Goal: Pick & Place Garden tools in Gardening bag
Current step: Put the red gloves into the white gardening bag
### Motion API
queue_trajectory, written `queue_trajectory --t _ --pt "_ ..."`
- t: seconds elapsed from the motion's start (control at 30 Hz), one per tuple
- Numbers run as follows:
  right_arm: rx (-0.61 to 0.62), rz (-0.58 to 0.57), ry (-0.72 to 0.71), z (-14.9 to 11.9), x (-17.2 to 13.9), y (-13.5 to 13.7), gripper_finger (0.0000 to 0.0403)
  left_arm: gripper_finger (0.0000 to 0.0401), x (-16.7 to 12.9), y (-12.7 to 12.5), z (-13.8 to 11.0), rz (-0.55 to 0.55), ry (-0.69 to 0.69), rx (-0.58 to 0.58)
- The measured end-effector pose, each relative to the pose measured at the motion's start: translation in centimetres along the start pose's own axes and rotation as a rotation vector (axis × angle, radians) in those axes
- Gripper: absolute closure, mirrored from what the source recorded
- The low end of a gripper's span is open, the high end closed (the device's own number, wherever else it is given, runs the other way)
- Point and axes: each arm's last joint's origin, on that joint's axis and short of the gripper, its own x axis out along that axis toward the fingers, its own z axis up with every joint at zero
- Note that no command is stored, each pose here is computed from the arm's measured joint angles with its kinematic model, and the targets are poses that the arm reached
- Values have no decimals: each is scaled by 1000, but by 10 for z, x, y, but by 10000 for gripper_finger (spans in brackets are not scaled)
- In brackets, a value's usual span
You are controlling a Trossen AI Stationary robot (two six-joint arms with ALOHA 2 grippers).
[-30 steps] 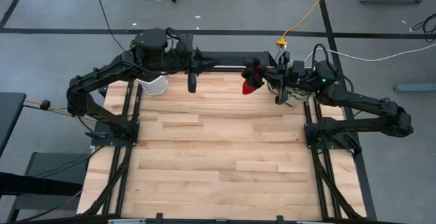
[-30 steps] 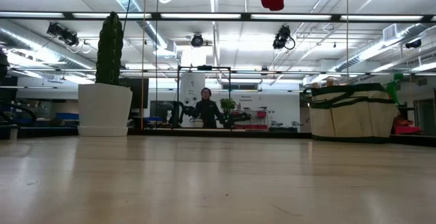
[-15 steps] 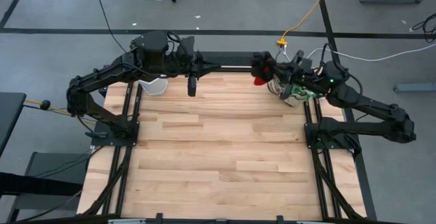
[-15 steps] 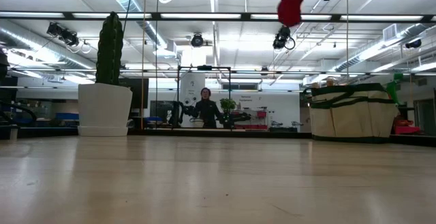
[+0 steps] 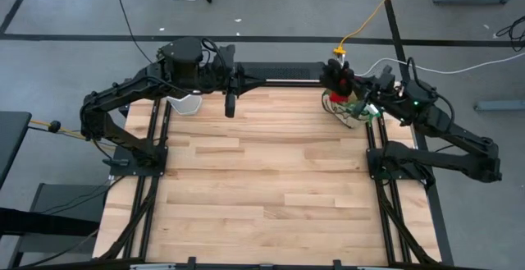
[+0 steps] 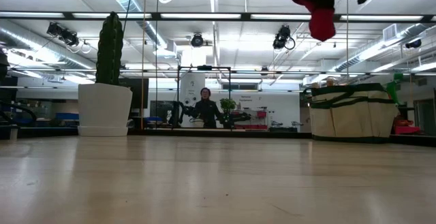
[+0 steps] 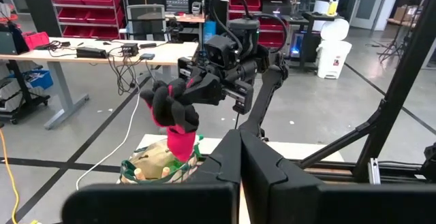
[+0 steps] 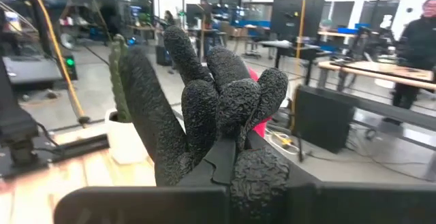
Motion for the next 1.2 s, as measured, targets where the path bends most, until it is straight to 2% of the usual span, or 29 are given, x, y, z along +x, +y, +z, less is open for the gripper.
queue_trajectory --t 0.5,0.87,1.2 --pt "-14 -96 42 -6 -35 -10 392 397 0 0 0 0 0 0" --pt "-56 -270 154 -17 -37 -14 392 396 0 1 0 2 -1 11" --pt "-34 -426 194 -45 -26 -14 392 395 0 1 0 3 -2 7"
